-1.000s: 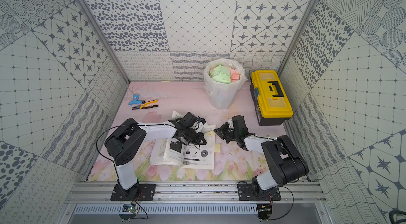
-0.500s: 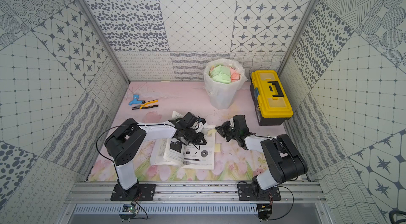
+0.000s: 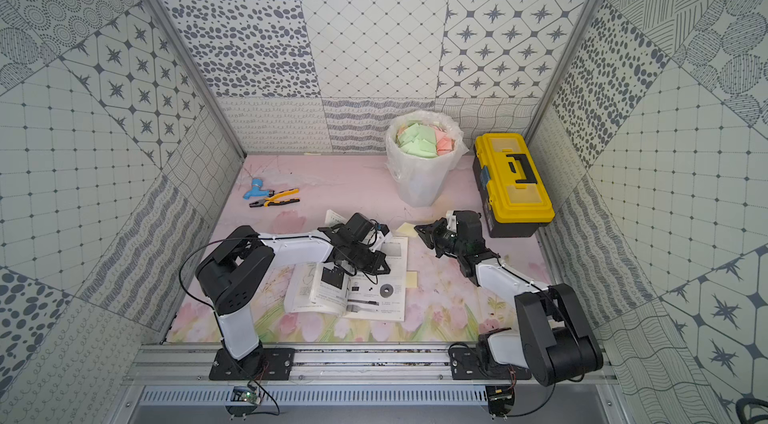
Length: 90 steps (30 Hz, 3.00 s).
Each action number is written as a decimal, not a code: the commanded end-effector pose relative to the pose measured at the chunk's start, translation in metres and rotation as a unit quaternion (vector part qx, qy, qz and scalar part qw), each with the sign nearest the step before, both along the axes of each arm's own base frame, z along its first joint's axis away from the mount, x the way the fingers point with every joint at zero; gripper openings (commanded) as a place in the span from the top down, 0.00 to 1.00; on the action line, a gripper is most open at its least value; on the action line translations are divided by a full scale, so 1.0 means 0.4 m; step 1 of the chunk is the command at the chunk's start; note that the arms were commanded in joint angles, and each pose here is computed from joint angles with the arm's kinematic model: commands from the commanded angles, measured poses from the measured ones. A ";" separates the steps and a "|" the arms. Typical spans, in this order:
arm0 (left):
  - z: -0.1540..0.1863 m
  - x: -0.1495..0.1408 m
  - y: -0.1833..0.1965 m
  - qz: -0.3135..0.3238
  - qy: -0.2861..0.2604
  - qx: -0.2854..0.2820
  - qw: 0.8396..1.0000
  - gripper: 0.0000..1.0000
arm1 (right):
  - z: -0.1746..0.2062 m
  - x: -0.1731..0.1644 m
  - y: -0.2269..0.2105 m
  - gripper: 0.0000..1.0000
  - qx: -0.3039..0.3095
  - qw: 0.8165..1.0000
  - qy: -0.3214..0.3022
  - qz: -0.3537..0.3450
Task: Peel off the used sticky note
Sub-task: Tear off the note from the book, then place the note in the trash bin.
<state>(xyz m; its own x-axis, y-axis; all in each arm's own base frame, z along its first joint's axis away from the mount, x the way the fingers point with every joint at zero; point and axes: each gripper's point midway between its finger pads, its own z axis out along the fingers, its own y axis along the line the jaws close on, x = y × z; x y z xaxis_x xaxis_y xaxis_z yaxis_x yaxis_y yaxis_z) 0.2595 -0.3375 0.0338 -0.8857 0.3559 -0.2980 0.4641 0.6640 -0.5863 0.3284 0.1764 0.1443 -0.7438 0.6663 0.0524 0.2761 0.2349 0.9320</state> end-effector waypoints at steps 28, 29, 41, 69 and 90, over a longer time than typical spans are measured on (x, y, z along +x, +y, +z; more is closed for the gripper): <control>0.078 0.040 0.102 0.088 -0.036 0.001 0.995 0.90 | 0.621 0.292 -0.110 1.00 -0.061 0.969 -0.235 -0.032; 0.079 0.042 0.108 0.092 -0.036 0.001 0.995 0.90 | 0.625 0.316 -0.118 1.00 -0.070 0.968 -0.237 -0.036; 0.077 0.032 0.151 0.108 -0.038 0.009 0.993 0.90 | 0.529 0.558 -0.135 1.00 -0.183 0.963 -0.199 -0.017; 0.086 0.024 0.182 0.115 -0.052 0.020 0.992 0.90 | 0.639 0.414 -0.132 0.24 -0.433 0.871 -0.231 0.022; 0.042 0.008 0.238 0.131 -0.042 0.060 0.989 0.94 | 0.403 0.075 0.127 0.34 -0.272 0.917 -0.236 0.174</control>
<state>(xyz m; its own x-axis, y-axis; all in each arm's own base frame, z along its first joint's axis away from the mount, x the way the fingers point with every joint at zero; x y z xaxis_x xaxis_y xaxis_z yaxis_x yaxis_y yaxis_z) 0.2655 -0.2533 0.0575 -0.9225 0.1411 -0.3593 0.3190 0.8028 -0.5037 0.3681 0.1996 0.2821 -0.8002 0.1982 -0.5660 -0.2079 0.7936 0.5718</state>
